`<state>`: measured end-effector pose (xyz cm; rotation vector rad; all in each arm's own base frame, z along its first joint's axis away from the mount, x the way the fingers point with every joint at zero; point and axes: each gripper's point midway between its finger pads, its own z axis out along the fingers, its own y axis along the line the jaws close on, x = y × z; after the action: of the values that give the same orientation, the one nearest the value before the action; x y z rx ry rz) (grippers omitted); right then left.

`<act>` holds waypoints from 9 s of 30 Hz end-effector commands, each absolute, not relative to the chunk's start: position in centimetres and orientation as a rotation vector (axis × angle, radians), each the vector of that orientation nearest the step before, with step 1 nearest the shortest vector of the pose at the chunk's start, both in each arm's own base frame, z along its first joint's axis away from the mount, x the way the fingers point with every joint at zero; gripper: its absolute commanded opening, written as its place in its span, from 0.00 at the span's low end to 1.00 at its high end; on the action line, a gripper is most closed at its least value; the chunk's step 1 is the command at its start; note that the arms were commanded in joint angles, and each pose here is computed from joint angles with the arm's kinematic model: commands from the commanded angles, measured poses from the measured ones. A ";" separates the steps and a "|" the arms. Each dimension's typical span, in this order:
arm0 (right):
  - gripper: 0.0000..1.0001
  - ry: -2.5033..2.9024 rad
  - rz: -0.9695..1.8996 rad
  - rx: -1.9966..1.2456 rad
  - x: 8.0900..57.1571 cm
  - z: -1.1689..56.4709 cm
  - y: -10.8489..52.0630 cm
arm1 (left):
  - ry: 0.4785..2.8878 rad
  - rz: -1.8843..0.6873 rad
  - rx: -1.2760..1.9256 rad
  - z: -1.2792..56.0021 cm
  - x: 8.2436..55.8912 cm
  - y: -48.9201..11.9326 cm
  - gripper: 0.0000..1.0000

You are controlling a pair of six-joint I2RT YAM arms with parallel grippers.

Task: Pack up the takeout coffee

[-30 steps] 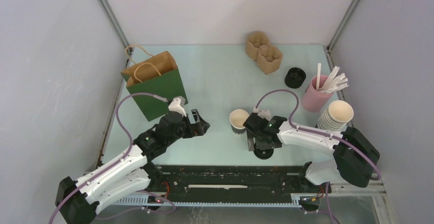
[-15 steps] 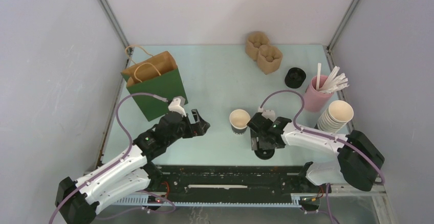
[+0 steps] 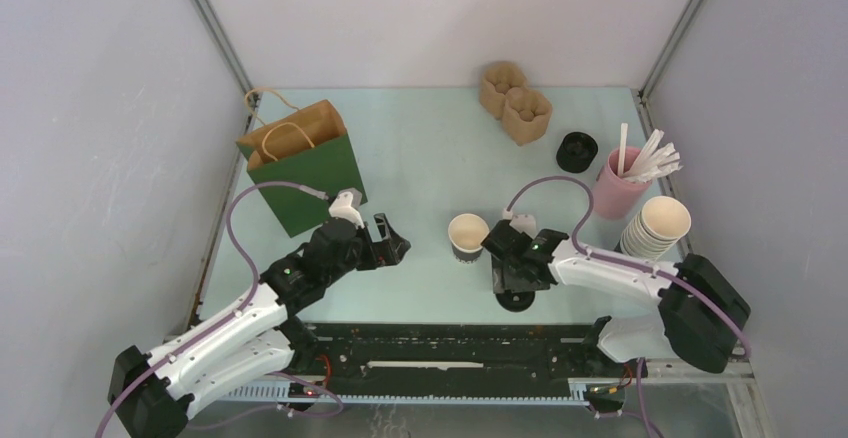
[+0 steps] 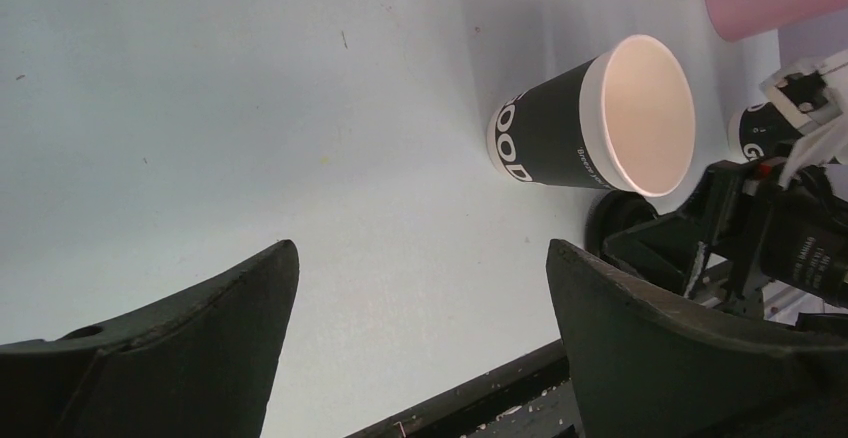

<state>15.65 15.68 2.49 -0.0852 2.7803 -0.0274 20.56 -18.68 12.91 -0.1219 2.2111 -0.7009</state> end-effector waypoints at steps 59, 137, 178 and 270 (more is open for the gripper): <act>0.63 2.654 0.036 -0.568 25.7 15.2 25.8 | 2.173 -0.831 -0.034 15.5 21.0 -21.3 1.00; 0.65 2.671 0.066 -0.580 25.9 14.3 25.8 | 2.181 -0.845 -0.025 15.2 21.0 -21.7 1.00; 0.65 2.901 -0.128 -0.710 20.8 3.4 23.8 | 2.199 -0.891 -0.010 15.7 20.8 -22.6 1.00; 0.77 2.209 0.300 -1.257 22.2 12.4 27.9 | 2.209 -1.556 -0.012 15.2 25.0 -29.1 1.00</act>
<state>22.99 27.15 12.91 -1.1878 2.2380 0.2491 25.03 -27.07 12.17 -0.2796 2.2979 -1.4779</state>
